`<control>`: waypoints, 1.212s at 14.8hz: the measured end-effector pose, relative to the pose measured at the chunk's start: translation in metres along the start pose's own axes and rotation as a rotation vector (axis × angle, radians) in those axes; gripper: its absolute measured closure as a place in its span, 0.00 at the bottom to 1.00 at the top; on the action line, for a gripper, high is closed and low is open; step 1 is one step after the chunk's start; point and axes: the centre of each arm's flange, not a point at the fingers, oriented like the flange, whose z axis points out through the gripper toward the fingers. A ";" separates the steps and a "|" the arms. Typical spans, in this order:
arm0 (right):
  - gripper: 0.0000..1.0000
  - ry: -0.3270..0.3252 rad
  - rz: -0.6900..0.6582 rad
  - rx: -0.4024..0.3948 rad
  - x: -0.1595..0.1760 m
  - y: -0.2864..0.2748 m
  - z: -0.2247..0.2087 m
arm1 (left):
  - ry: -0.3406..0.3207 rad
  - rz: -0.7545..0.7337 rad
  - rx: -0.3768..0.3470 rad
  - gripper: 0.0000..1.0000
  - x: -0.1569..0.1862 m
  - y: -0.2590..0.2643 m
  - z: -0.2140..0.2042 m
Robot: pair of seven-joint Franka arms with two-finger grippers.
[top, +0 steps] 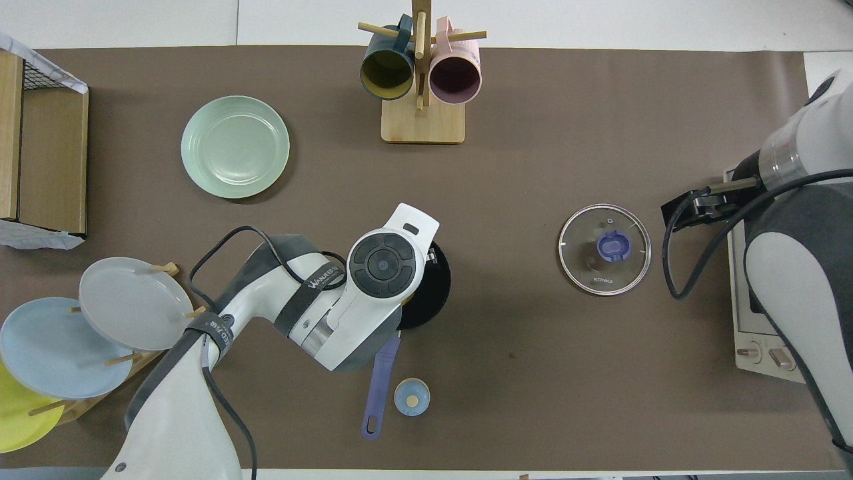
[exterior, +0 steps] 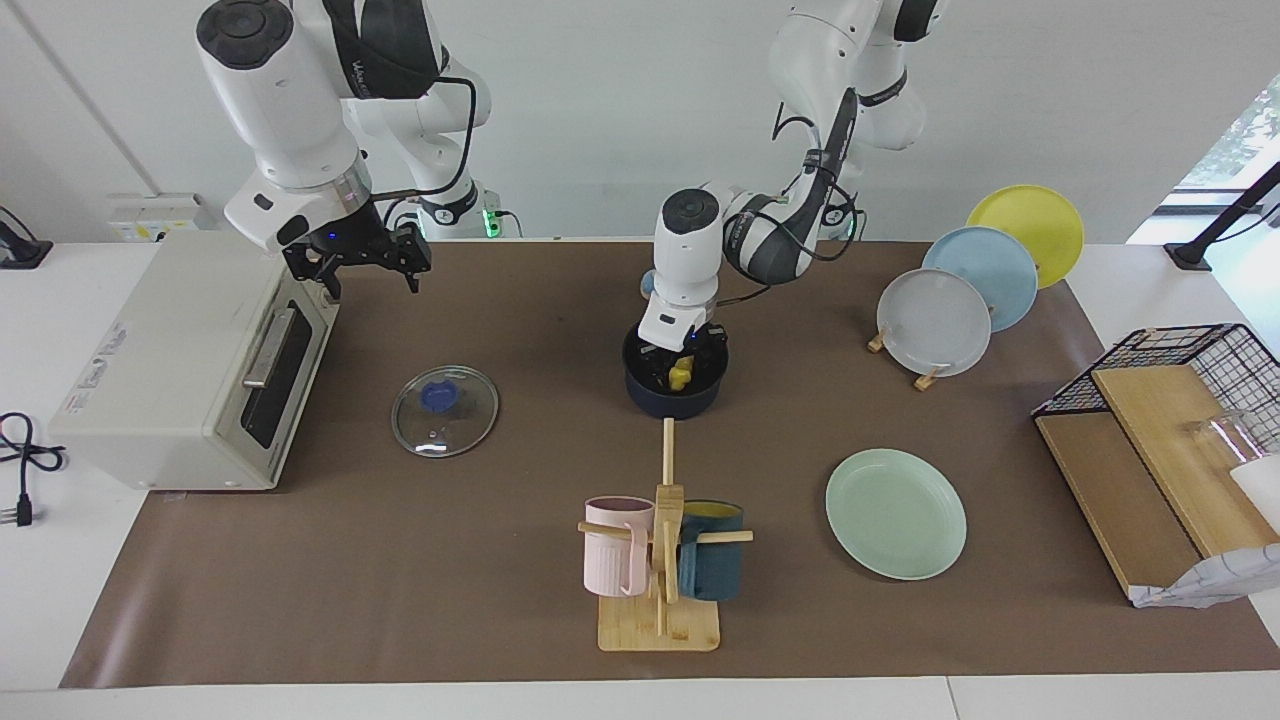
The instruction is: Transfer potato from pot to plate
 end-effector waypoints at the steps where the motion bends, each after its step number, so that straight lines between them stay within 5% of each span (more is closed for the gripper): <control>1: 0.00 -0.009 0.012 0.002 -0.002 0.006 -0.001 | 0.001 -0.001 0.000 0.47 0.001 0.000 0.000; 11: 0.00 0.006 0.034 0.014 -0.014 0.018 -0.014 | 0.017 -0.003 -0.016 0.51 0.002 -0.002 -0.023; 18: 0.00 0.005 0.067 0.018 -0.014 0.036 -0.011 | 0.020 -0.011 0.004 0.51 0.011 -0.010 -0.092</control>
